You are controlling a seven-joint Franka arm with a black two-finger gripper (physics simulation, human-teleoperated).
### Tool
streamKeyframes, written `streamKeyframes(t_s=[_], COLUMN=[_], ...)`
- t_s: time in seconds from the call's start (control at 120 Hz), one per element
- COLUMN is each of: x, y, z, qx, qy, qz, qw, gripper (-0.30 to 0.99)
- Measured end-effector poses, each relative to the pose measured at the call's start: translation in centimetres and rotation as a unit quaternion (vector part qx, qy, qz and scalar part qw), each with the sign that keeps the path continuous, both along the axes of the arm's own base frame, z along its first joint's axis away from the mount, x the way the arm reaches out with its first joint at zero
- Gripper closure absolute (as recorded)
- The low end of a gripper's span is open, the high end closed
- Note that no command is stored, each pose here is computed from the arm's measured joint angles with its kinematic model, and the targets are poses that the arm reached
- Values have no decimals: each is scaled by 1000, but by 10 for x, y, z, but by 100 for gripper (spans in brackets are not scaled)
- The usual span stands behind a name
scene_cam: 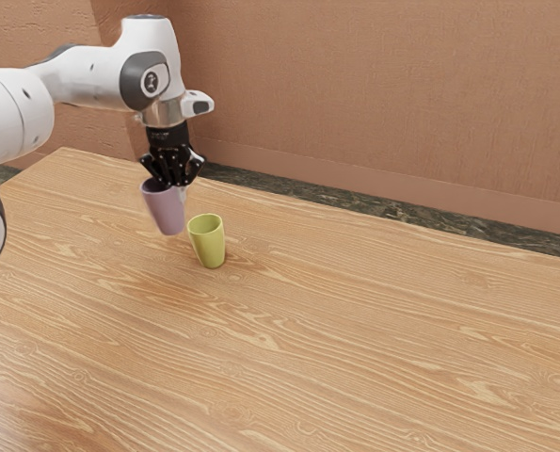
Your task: Place the left cup onto the right cup
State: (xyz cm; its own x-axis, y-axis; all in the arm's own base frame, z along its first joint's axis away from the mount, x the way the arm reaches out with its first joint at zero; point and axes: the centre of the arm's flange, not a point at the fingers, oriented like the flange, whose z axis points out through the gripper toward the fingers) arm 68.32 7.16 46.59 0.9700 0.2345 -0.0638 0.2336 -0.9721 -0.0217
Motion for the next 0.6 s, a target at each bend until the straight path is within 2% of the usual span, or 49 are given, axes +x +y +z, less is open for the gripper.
streamKeyframes(t_s=[0.25,0.6], x=[15,40], y=[-13,-7], z=[5,-2], qx=[9,14], qy=[-10,-27], qz=[13,36], qw=[1000,999], gripper=[78,78])
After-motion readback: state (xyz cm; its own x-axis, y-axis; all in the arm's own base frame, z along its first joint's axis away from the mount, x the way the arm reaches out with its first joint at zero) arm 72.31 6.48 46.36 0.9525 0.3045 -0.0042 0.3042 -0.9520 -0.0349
